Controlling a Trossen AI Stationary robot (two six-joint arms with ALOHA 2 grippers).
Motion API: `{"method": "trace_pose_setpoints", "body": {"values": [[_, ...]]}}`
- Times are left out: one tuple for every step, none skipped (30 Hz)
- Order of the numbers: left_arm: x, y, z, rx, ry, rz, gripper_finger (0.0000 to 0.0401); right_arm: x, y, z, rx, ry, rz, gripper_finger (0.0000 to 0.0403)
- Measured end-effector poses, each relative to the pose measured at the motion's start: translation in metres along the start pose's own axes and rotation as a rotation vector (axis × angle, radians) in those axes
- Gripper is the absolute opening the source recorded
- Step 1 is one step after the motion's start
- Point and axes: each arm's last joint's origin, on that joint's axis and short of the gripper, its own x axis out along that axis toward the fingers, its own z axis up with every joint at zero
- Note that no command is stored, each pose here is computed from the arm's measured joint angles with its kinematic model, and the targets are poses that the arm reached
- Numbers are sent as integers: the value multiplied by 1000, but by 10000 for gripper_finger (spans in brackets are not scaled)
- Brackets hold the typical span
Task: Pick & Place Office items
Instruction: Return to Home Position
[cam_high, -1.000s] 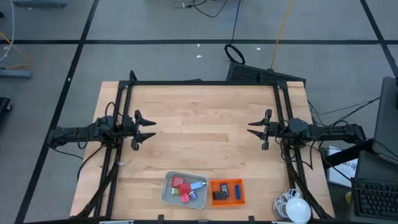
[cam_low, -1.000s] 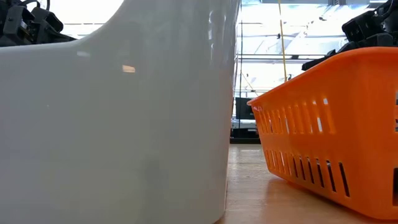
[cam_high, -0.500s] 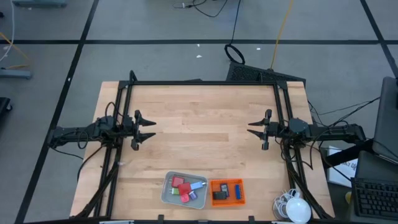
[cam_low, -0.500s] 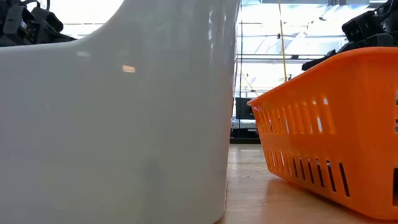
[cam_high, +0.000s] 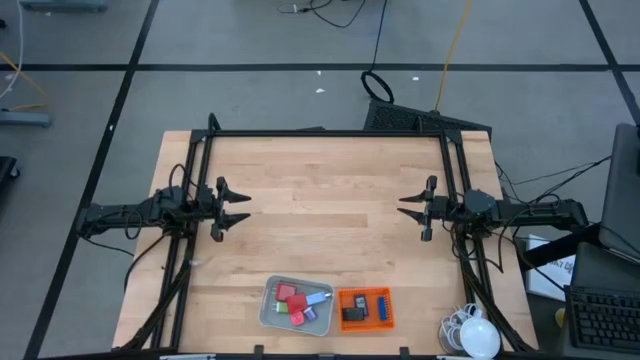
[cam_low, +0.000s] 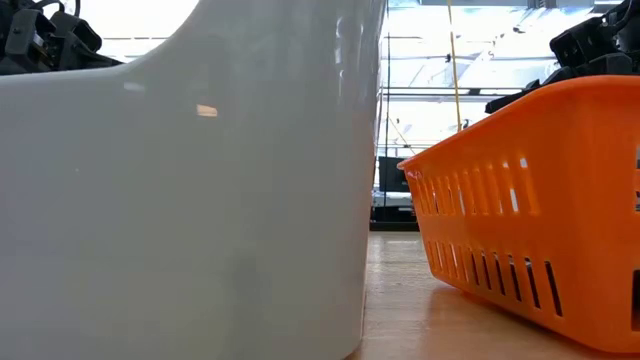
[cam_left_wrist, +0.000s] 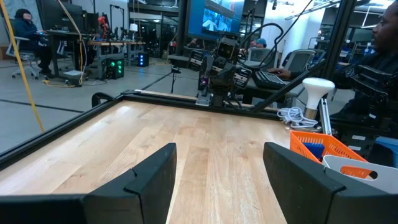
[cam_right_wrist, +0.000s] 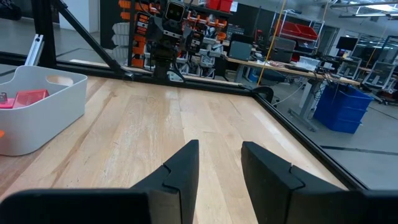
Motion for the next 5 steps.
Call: {"method": "trace_pose_setpoints", "body": {"values": [[0,0,0,0,0,0,244,0,0,0,0,0,0,112],[0,0,0,0,0,0,244,0,0,0,0,0,0,112],[0,0,0,0,0,0,244,0,0,0,0,0,0,112],[0,0,0,0,0,0,244,0,0,0,0,0,0,112],[0,0,0,0,0,0,244,0,0,0,0,0,0,112]]}}
